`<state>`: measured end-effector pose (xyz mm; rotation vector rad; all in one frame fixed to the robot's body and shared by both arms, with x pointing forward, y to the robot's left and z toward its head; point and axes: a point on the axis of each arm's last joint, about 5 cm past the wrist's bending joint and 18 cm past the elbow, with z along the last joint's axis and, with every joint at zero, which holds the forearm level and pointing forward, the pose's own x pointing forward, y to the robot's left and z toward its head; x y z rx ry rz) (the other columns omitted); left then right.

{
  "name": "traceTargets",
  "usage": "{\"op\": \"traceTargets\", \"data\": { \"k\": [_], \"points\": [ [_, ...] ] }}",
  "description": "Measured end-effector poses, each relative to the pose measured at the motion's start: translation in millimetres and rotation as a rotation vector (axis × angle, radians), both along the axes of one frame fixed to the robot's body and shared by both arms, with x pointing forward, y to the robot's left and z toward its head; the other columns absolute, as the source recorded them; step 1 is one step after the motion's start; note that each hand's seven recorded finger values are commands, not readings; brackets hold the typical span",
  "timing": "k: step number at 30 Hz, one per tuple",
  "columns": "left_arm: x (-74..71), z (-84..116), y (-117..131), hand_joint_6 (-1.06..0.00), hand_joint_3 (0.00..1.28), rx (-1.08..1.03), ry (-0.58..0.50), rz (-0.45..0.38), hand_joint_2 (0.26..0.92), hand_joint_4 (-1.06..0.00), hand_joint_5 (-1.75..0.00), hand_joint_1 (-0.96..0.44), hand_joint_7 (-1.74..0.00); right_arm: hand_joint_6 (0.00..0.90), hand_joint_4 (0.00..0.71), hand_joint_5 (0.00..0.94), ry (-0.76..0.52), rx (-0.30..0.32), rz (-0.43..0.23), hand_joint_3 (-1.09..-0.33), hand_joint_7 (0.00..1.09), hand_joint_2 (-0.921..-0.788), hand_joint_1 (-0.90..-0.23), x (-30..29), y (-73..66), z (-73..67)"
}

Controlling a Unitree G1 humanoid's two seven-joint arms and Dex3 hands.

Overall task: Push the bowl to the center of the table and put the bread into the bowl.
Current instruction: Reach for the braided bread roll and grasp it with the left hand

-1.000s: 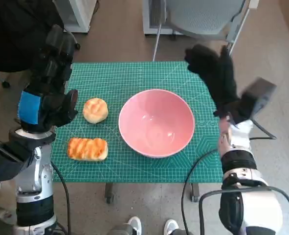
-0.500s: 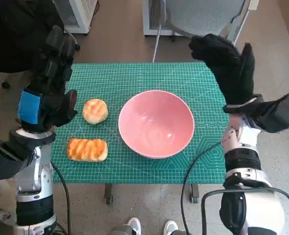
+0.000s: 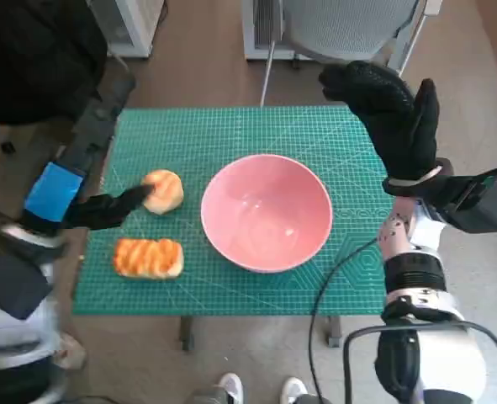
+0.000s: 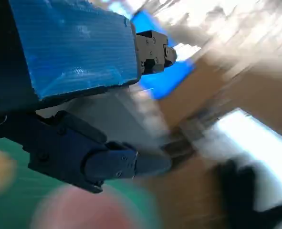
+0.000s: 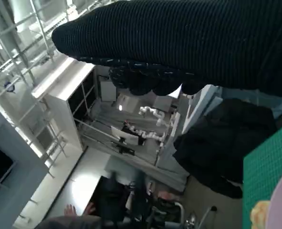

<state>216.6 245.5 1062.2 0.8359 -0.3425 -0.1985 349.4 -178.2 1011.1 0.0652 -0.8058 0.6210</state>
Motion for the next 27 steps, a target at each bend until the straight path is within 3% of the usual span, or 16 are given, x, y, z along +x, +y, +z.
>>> {"op": "traceTargets", "data": {
  "k": [2,8,13,27],
  "points": [
    [-6.0,3.5,0.2,-0.19,0.01,0.07,0.051,0.049,0.666,-0.05,-0.01,-0.1,-0.07,0.27,0.183,0.0,-0.004,0.0,0.001,-0.794,0.0,-0.921,-0.729,-0.1,0.0,0.3],
    [-29.2,7.5,-10.9,-0.27,0.0,0.257,0.176,0.18,0.667,-0.12,-0.01,-0.05,-0.04,0.27,0.185,0.001,-0.02,0.01,0.013,-0.797,0.0,-0.921,-0.721,-0.4,-1.0,0.2],
    [-42.8,6.8,-25.9,-0.3,0.0,0.316,0.238,0.204,0.673,-0.13,-0.01,-0.03,-0.04,0.272,0.196,0.005,-0.026,0.004,0.023,-0.793,0.0,-0.921,-0.743,-0.5,-1.0,0.0],
    [-41.7,-4.7,-42.7,-0.33,0.0,0.37,0.354,0.192,0.68,-0.14,0.0,-0.06,-0.02,0.268,0.198,0.003,-0.014,-0.002,0.034,-0.78,0.0,-0.921,-0.758,-0.1,-0.4,-0.9]
  ]
}}
